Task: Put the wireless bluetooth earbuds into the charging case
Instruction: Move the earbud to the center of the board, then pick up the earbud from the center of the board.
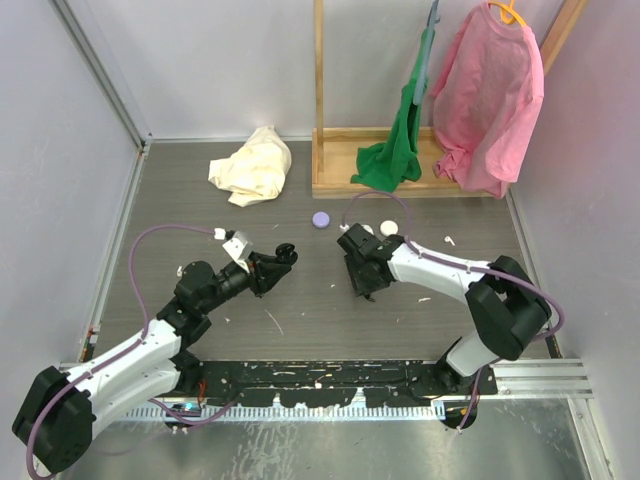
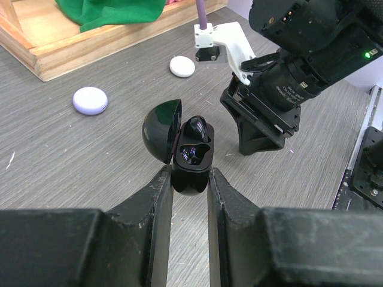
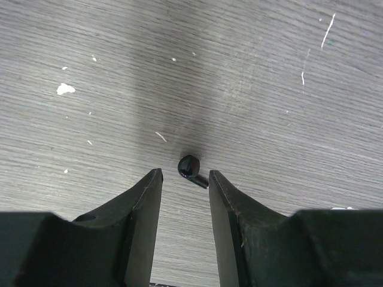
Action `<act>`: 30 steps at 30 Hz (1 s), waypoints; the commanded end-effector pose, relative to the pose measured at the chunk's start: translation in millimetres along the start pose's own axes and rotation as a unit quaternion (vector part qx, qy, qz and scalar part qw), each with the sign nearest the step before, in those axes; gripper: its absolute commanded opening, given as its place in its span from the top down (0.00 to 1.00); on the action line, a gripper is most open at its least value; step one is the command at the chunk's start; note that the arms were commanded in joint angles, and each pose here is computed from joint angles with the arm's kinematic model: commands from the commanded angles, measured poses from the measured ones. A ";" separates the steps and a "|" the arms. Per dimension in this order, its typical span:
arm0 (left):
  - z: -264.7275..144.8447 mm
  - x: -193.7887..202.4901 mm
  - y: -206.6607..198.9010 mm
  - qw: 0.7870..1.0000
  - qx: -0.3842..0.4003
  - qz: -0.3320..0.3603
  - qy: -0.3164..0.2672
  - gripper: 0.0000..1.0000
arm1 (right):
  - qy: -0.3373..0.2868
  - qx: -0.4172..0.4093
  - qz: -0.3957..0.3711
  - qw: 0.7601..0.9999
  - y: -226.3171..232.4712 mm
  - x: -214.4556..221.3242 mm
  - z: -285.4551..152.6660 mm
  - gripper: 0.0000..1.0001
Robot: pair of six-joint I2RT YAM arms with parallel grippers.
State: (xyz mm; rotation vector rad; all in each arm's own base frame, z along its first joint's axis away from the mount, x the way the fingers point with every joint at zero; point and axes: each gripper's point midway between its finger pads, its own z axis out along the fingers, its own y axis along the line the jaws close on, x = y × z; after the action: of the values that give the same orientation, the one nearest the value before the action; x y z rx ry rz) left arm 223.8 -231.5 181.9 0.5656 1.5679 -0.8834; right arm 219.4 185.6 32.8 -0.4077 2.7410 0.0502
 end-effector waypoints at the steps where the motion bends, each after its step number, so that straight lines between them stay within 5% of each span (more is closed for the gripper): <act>1: 0.3 -20.1 -1.4 0.999 0.002 0.018 -0.037 1.00 | 0.008 -0.012 -0.037 0.999 6.0 -10.2 -11.1 0.57; 20: 0.6 -19.5 -1.3 0.999 0.002 0.018 -0.035 1.00 | 0.072 -0.003 -0.088 0.994 5.0 7.7 16.9 0.61; 30: 0.5 -20.1 -1.5 0.999 0.003 0.019 -0.036 1.00 | 0.062 -0.011 -0.060 0.996 6.8 1.1 13.6 0.73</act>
State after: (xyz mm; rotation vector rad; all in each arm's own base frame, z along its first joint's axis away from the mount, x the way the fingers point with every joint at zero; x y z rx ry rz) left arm 223.7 -231.4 182.2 0.5655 1.5667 -0.8835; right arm 213.6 188.3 14.3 -0.6586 2.8532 -0.0112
